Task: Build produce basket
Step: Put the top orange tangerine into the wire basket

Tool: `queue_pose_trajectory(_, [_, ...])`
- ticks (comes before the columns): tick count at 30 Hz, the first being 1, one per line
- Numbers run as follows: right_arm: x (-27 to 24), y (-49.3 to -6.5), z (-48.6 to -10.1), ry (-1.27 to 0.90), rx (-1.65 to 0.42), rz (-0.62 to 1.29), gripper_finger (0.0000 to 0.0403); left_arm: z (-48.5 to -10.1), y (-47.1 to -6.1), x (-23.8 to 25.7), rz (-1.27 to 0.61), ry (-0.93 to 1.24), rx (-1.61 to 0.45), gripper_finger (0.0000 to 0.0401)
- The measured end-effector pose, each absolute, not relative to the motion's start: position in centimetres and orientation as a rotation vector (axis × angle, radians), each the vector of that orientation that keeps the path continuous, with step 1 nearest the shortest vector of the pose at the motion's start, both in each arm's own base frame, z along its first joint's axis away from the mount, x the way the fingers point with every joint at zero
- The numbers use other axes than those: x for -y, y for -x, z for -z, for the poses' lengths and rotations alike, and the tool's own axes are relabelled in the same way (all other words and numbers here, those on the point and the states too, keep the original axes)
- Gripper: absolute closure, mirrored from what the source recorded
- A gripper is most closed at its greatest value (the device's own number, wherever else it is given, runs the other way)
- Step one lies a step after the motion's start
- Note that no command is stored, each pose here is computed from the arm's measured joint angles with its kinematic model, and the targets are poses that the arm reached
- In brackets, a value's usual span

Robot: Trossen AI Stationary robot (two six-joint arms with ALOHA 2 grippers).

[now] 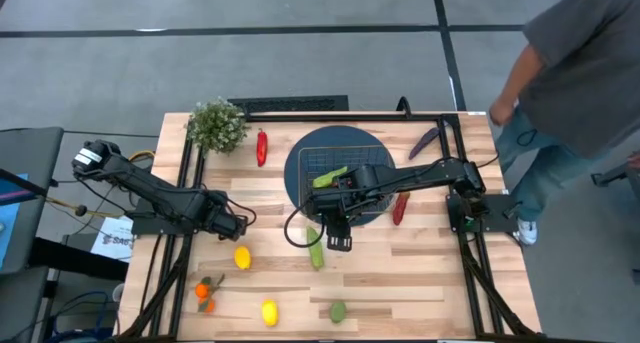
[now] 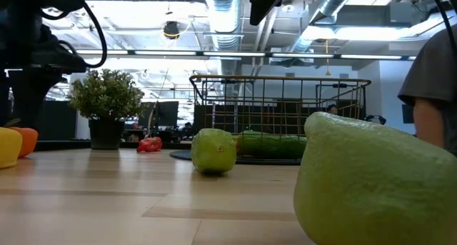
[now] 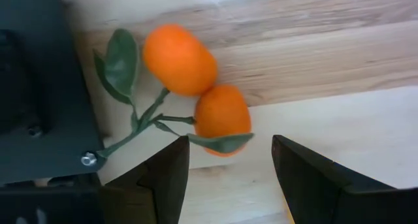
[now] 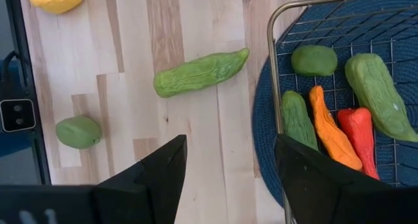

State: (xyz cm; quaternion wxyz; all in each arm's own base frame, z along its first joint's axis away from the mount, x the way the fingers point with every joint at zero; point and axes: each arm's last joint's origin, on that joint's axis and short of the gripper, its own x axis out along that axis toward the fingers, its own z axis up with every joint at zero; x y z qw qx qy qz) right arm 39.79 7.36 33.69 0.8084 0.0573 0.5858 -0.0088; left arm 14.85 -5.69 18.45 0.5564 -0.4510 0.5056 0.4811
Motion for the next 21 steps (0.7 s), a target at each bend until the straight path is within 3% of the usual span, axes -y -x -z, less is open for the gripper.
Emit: queue_pose_trajectory(21, [-7.40, -39.89, -33.73, -0.095, -1.241, -0.005, 0.0153, -18.47, -14.55, 5.44, -1.207, 1.056, -1.155, 0.0198])
